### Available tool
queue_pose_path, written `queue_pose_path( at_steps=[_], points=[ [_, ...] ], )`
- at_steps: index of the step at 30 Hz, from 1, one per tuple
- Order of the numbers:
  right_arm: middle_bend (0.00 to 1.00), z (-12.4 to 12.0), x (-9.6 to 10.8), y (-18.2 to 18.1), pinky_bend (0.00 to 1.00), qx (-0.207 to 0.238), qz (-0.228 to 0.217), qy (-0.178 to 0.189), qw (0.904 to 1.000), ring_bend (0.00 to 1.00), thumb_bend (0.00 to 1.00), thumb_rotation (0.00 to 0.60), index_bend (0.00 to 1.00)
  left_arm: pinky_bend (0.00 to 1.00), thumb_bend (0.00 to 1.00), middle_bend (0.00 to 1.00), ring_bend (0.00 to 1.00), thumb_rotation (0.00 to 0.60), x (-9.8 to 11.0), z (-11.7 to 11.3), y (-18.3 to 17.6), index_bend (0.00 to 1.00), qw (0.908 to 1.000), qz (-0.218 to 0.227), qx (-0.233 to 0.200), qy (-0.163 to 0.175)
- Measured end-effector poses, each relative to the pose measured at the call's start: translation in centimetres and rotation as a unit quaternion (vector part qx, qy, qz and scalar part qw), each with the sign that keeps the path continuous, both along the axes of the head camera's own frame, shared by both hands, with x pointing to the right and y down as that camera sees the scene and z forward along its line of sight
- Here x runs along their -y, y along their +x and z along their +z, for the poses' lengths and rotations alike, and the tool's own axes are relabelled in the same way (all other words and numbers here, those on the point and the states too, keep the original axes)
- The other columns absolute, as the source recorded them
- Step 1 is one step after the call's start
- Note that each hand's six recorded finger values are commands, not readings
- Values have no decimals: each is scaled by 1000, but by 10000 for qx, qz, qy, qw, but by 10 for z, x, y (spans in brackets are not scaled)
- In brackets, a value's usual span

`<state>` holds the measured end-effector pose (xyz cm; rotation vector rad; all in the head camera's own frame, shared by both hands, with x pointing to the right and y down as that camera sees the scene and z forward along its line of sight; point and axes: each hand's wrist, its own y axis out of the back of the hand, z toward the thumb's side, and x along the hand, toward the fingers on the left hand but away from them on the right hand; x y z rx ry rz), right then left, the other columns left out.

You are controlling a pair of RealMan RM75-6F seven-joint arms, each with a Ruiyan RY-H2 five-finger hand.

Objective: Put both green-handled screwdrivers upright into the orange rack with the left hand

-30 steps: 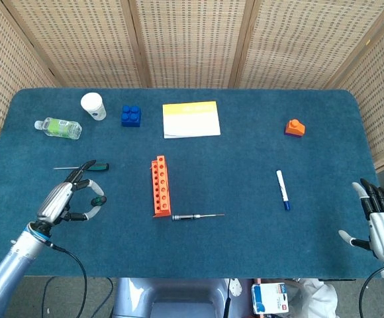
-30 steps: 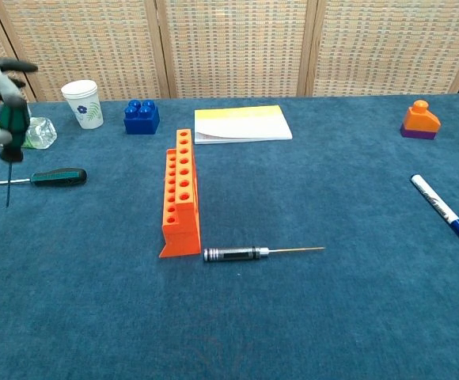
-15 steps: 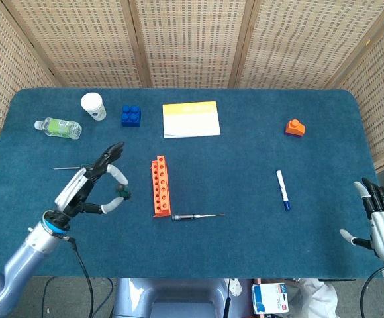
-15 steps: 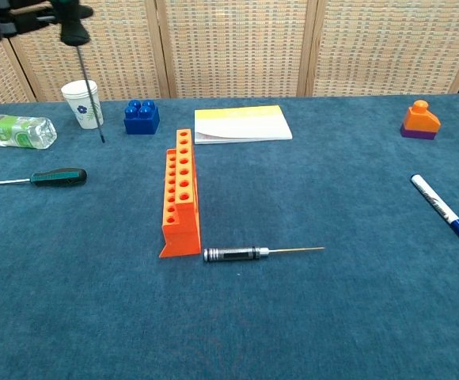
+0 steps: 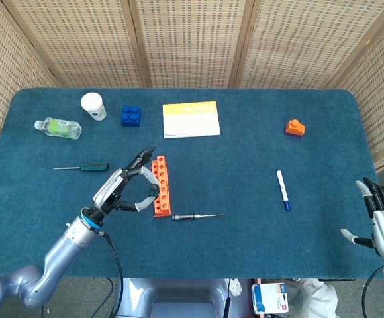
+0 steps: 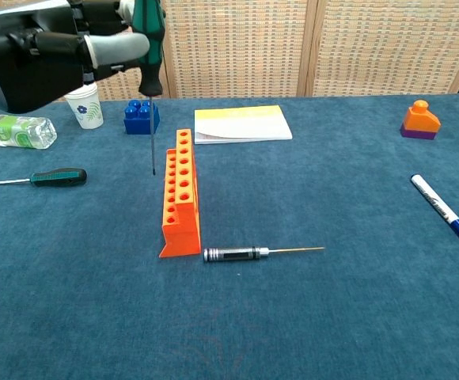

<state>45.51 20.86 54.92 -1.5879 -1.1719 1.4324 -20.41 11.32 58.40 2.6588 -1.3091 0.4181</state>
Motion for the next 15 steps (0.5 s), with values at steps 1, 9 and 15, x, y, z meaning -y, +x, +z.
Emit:
queue_pose_path(
  at_steps=[1, 9, 15],
  points=[
    [0, 0, 0, 0, 0, 6, 6, -1, 10000, 0, 0, 600, 0, 0, 433, 0, 0, 600, -1, 3, 2, 564, 10000, 6, 11, -25],
    [0, 0, 2, 4, 0, 60, 62, -26, 10000, 0, 0, 600, 0, 0, 436, 0, 0, 600, -1, 12, 9, 564, 9999, 28, 64, -84],
    [0, 0, 2, 5, 0, 78, 75, -43, 9999, 0, 0, 600, 0, 0, 438, 0, 0, 600, -2, 20, 12, 564, 9998, -12, 134, -131]
  ],
)
